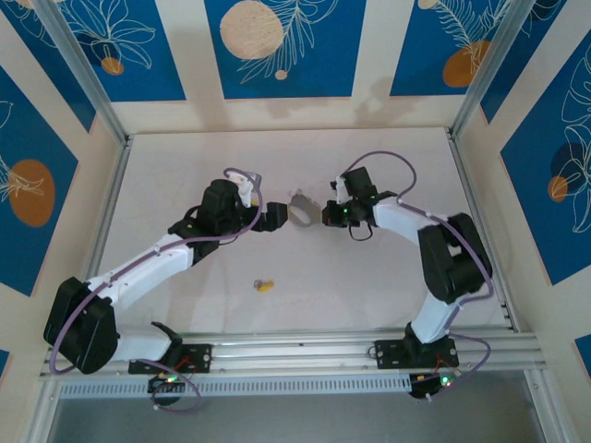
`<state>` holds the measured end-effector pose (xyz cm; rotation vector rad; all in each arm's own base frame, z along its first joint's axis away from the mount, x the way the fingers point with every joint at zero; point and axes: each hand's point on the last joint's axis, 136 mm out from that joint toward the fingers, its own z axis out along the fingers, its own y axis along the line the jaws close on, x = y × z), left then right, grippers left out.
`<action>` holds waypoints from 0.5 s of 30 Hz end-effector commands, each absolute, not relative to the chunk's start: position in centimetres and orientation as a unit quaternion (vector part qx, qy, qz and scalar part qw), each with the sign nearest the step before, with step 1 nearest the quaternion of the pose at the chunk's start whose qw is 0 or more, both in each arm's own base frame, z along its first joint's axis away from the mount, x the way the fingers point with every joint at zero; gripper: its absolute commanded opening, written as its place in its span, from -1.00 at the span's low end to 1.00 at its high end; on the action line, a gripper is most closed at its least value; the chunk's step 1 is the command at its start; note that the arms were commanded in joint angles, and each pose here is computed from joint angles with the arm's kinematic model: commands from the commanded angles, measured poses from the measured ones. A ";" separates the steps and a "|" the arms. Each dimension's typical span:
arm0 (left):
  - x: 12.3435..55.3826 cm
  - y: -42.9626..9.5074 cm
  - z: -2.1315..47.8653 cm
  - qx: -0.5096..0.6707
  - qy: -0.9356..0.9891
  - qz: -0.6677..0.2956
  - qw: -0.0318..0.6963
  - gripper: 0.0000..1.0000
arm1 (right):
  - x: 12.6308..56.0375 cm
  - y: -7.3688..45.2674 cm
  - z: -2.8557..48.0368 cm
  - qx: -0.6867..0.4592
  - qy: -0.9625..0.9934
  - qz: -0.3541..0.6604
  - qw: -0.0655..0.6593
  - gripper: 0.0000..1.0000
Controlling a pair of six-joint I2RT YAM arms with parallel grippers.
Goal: Put the keys on the keyring
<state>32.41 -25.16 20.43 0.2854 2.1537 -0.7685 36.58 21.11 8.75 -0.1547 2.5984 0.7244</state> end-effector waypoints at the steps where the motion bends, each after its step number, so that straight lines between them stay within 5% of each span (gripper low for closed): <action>1: 32.0 -24.5 21.6 0.100 0.856 -0.294 0.413 0.99 | 36.0 22.3 16.1 -0.128 0.895 0.299 0.305 -1.00; 8: 29.7 -24.6 25.4 0.153 0.814 -0.328 0.454 0.96 | 33.3 22.9 27.1 -0.224 0.775 0.375 0.457 -1.00; 15: 27.6 -25.2 31.1 0.192 0.767 -0.379 0.481 0.78 | 30.5 23.2 32.7 -0.261 0.694 0.466 0.482 -1.00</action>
